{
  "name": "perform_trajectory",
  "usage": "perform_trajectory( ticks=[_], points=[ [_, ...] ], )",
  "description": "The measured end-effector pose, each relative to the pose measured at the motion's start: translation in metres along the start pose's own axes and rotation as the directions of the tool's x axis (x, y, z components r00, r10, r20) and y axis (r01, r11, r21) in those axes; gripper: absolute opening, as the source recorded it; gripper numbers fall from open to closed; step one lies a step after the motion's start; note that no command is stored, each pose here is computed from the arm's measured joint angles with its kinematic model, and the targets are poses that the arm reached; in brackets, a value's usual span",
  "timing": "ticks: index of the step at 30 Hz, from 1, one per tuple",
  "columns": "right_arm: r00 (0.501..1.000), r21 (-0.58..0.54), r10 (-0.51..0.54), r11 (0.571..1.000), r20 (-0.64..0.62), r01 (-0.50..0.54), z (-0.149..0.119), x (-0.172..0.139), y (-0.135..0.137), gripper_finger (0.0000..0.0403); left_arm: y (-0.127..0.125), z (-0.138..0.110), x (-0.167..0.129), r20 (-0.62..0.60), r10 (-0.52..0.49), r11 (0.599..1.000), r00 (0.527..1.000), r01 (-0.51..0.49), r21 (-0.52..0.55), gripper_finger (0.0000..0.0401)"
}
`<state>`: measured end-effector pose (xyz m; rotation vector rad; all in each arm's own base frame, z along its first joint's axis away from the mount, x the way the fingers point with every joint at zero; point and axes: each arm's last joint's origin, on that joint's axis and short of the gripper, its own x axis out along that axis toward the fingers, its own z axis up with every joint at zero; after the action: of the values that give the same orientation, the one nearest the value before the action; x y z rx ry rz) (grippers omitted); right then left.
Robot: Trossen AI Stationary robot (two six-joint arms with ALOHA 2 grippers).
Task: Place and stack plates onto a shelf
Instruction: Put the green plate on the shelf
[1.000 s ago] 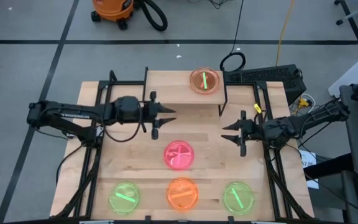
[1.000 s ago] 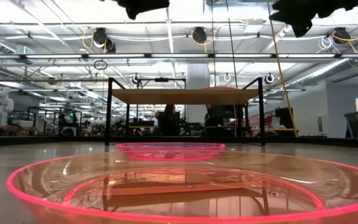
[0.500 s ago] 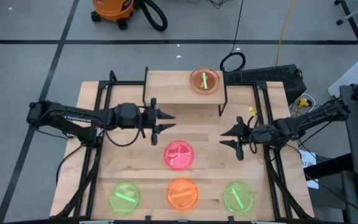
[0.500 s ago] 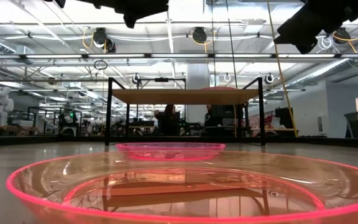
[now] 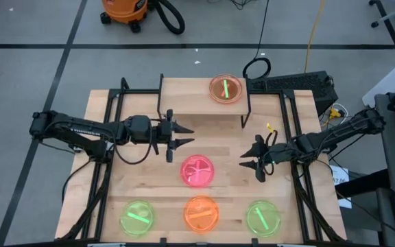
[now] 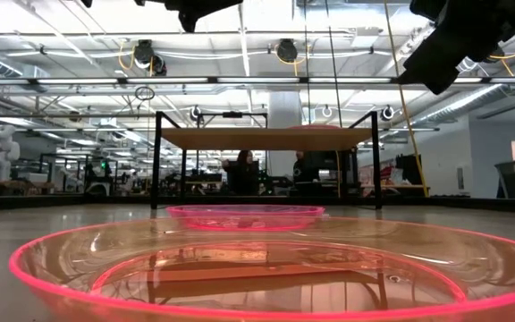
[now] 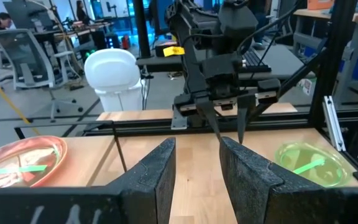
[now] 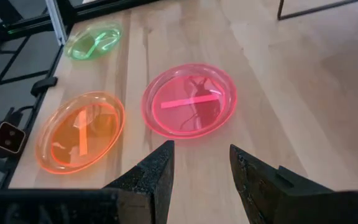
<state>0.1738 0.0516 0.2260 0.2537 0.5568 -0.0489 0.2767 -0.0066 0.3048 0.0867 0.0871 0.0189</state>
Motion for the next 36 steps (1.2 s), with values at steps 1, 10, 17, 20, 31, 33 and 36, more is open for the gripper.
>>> perform_trajectory(
  ticks=[1, 10, 17, 20, 31, 33, 36],
  points=[
    [1.0, 0.002, 0.002, 1.0, -0.003, -0.002, 0.0, 0.001, 0.0, 0.0137, 0.0, 0.0, 0.0, 0.0, 0.0, 1.0, 1.0, 0.0, -0.004, 0.0131],
    [0.999, -0.05, -0.02, 0.999, -0.041, 0.018, 0.024, 0.001, 0.011, 0.0137, -0.004, -0.001, 0.0, -0.015, -0.014, 1.0, 1.0, 0.014, -0.013, 0.0131],
    [0.988, -0.058, -0.062, 0.997, -0.144, 0.054, 0.017, 0.011, 0.011, 0.0137, -0.009, -0.002, -0.001, -0.024, -0.033, 0.999, 0.999, 0.033, -0.01, 0.0131],
    [0.979, -0.043, -0.066, 0.997, -0.191, 0.059, 0.012, 0.015, 0.011, 0.0137, -0.009, -0.003, -0.001, -0.042, -0.036, 0.999, 0.998, 0.036, -0.009, 0.0131],
    [0.963, -0.008, -0.101, 0.995, -0.248, 0.102, 0.006, 0.022, 0.01, 0.0137, -0.009, -0.004, -0.001, -0.047, -0.036, 0.999, 0.998, 0.036, -0.012, 0.0131],
    [0.957, 0.001, -0.121, 0.992, -0.264, 0.126, 0.004, 0.022, 0.008, 0.0137, -0.009, -0.004, -0.001, -0.048, -0.036, 0.999, 0.998, 0.035, -0.014, 0.0131],
    [0.952, 0.013, -0.145, 0.988, -0.27, 0.155, 0.002, 0.022, 0.007, 0.0137, -0.01, -0.004, -0.001, -0.052, -0.036, 0.999, 0.998, 0.035, -0.021, 0.0131]
  ],
)
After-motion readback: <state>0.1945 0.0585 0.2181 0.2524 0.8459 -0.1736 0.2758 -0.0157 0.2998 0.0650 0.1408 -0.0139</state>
